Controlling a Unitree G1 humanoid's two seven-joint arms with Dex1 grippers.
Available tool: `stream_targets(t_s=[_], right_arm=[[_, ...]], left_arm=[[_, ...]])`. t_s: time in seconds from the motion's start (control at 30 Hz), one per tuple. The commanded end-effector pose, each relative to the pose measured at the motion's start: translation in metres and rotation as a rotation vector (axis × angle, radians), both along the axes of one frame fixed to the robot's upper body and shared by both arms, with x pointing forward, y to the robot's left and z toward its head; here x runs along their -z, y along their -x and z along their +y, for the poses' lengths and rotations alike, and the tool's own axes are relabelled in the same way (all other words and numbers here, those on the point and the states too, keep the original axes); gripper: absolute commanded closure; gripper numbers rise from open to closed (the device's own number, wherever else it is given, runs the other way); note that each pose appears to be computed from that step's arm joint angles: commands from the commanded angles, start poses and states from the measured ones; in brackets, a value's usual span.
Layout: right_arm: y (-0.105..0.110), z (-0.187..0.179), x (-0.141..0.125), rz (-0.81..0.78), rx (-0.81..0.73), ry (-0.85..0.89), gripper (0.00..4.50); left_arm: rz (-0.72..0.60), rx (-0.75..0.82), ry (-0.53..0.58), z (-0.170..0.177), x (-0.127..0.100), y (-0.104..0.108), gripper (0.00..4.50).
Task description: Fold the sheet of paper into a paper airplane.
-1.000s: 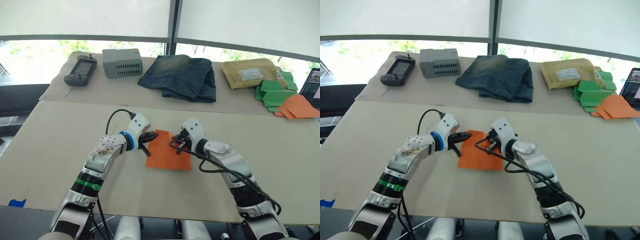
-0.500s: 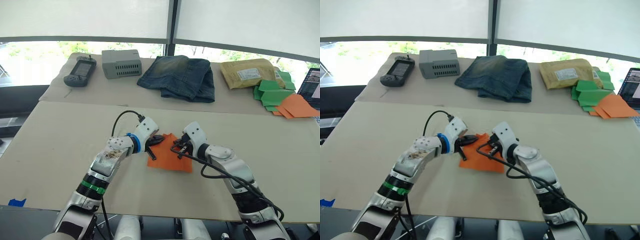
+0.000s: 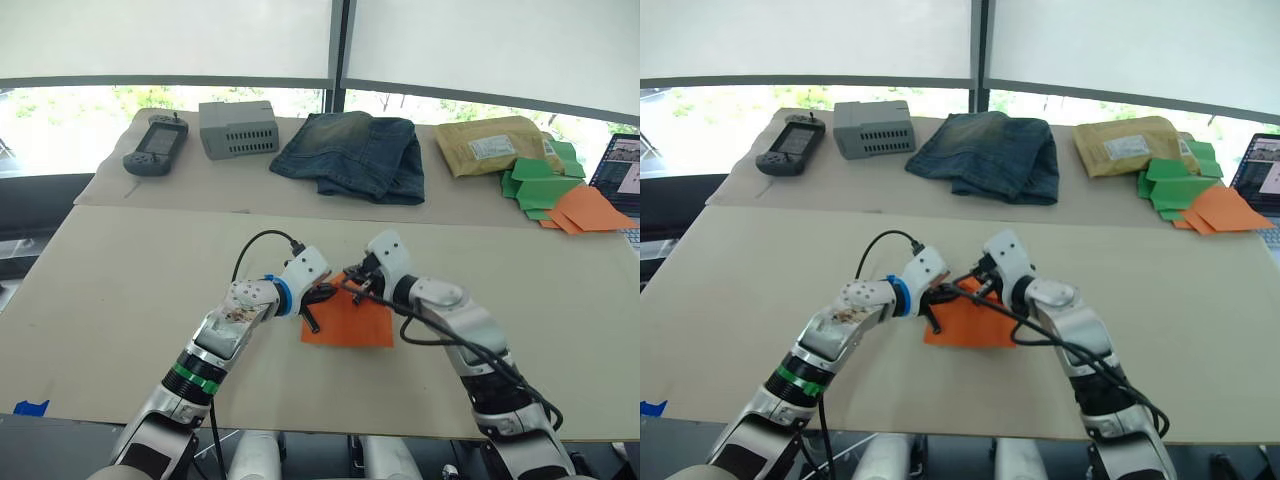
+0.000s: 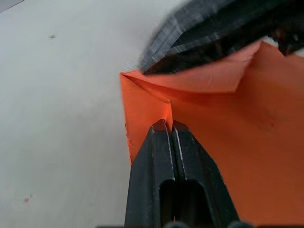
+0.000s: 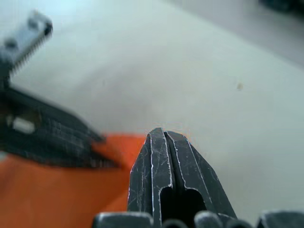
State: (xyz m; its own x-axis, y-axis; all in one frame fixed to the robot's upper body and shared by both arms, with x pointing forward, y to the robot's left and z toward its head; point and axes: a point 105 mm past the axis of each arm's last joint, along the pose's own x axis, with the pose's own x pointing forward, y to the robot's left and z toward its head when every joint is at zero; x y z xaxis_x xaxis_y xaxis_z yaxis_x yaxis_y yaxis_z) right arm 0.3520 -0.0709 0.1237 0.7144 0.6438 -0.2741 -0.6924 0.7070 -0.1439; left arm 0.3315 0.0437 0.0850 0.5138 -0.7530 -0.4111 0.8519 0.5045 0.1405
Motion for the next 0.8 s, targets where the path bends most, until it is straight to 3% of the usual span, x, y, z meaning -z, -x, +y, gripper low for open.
stream_targets(t_s=[0.03,0.47,0.6,0.73,0.8], right_arm=[[-0.004,0.008,-0.009,-0.033,-0.057,-0.008,4.5],[-0.009,0.0,0.017,0.061,-0.114,0.079,4.5],[-0.007,0.004,0.023,0.085,-0.124,0.059,4.5],[-0.005,0.006,0.029,0.095,-0.128,0.061,4.5],[-0.005,0.005,0.035,0.11,-0.123,0.076,4.5]], left_arm=[[-0.024,0.015,-0.004,-0.005,-0.005,-0.001,4.46],[-0.051,-0.012,-0.004,-0.002,-0.01,-0.005,4.46],[-0.006,-0.017,0.051,-0.004,-0.015,-0.002,3.45],[0.076,-0.025,0.131,-0.001,-0.024,0.003,1.99],[0.099,-0.028,0.171,0.005,-0.035,0.005,1.99]])
